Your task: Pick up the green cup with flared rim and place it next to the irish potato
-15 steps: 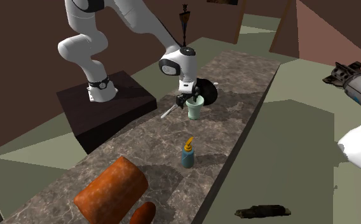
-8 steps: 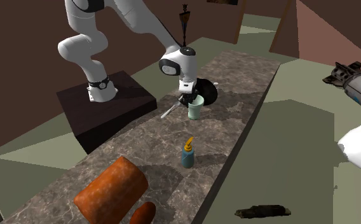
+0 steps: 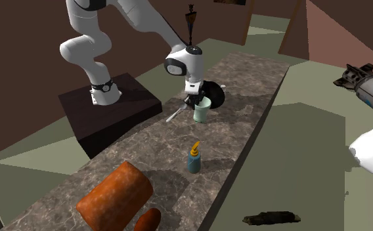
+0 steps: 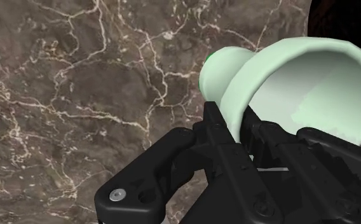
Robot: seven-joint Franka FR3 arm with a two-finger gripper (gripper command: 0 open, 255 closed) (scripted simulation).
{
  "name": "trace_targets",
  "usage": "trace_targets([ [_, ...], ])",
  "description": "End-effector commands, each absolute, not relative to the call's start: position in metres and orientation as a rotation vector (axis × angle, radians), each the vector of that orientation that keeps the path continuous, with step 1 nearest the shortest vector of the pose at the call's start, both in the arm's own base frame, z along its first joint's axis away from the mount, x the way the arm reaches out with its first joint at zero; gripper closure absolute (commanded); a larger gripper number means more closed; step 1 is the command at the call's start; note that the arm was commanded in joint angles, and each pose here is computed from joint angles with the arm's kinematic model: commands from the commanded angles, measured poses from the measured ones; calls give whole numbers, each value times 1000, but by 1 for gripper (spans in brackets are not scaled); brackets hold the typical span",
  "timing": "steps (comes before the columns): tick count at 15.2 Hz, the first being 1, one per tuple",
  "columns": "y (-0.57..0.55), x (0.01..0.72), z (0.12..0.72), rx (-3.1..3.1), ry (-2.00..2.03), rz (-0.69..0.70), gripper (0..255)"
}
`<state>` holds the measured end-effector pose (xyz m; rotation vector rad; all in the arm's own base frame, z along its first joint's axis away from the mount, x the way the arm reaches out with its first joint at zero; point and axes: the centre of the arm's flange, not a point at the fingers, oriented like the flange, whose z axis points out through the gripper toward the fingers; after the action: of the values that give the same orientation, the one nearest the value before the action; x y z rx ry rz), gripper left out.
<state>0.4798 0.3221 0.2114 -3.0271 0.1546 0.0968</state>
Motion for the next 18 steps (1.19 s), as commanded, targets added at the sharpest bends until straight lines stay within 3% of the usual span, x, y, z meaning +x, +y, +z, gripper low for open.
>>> trace_targets([
  [1,322,480,221,-3027,155,97,255],
  [18,322,480,310,-3027,155,97,255],
])
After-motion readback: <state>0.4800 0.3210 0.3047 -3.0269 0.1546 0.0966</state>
